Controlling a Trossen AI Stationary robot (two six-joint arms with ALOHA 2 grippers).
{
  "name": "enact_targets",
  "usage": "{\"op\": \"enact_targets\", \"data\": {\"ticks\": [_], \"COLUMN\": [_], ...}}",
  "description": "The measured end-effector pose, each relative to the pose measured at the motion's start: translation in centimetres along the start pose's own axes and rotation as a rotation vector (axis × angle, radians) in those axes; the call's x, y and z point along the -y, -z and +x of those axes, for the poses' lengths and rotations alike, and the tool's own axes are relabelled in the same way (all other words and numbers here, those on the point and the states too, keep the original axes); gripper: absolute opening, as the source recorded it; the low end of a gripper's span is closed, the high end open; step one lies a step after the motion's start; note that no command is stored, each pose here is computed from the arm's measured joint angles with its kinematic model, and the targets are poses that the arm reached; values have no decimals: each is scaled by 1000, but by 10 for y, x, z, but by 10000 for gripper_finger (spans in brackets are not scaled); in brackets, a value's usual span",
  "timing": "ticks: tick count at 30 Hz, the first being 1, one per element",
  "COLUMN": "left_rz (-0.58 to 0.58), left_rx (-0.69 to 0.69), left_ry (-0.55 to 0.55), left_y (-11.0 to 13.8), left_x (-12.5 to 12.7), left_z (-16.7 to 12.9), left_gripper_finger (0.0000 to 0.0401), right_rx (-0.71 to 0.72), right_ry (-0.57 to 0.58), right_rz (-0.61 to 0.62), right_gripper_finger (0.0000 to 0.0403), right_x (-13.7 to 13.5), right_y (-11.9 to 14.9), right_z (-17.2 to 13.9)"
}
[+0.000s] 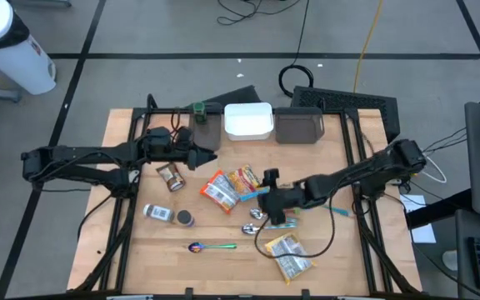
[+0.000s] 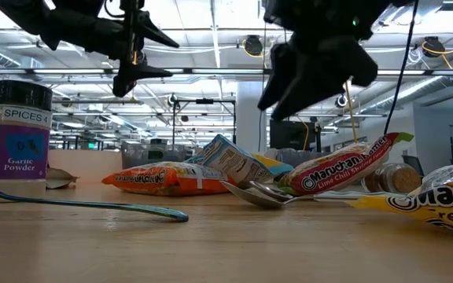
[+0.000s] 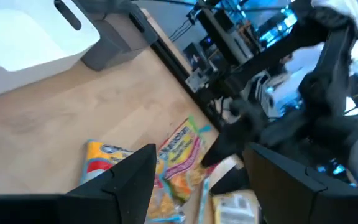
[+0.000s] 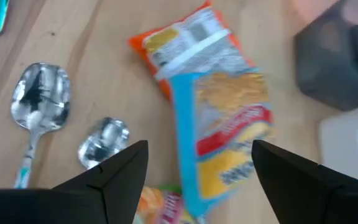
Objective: Pick & Place Food Item
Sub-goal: Put the blue noodle pack into the right black bin
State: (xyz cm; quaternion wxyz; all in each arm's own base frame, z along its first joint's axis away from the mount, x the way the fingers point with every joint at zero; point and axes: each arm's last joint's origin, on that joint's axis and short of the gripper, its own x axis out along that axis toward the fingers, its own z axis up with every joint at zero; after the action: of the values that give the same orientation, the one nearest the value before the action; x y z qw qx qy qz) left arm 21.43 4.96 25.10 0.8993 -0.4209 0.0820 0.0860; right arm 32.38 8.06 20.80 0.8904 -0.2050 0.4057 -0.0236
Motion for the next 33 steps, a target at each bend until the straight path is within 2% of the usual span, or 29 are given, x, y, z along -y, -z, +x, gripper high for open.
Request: {"op": "enact_targets", "data": {"ticks": [3,7,19,23,33], "left_rz": [-20,-43,-51,-47,-41], "left_rx": [11,21,65,72,93], "left_ry": [5,-7,-41,-56,-79], "left_y": [4,12,30,33,30], "left_x": [5,12,28,29,26], "left_z": [1,2,2,2,2], "left_gripper_finger": [250,250,250,250,250], "right_rx": [-7,-17,-19,-33,-57], "right_ry": [2,110,206,222,259], "right_rz": [-11,-31,-1,17,127], "right_gripper_finger": [279,279,268,234,109], "right_x": [-11,-20,-19,-10,13], "right_y": [1,3,6,8,14], "right_z": [13,30,51,55,63]}}
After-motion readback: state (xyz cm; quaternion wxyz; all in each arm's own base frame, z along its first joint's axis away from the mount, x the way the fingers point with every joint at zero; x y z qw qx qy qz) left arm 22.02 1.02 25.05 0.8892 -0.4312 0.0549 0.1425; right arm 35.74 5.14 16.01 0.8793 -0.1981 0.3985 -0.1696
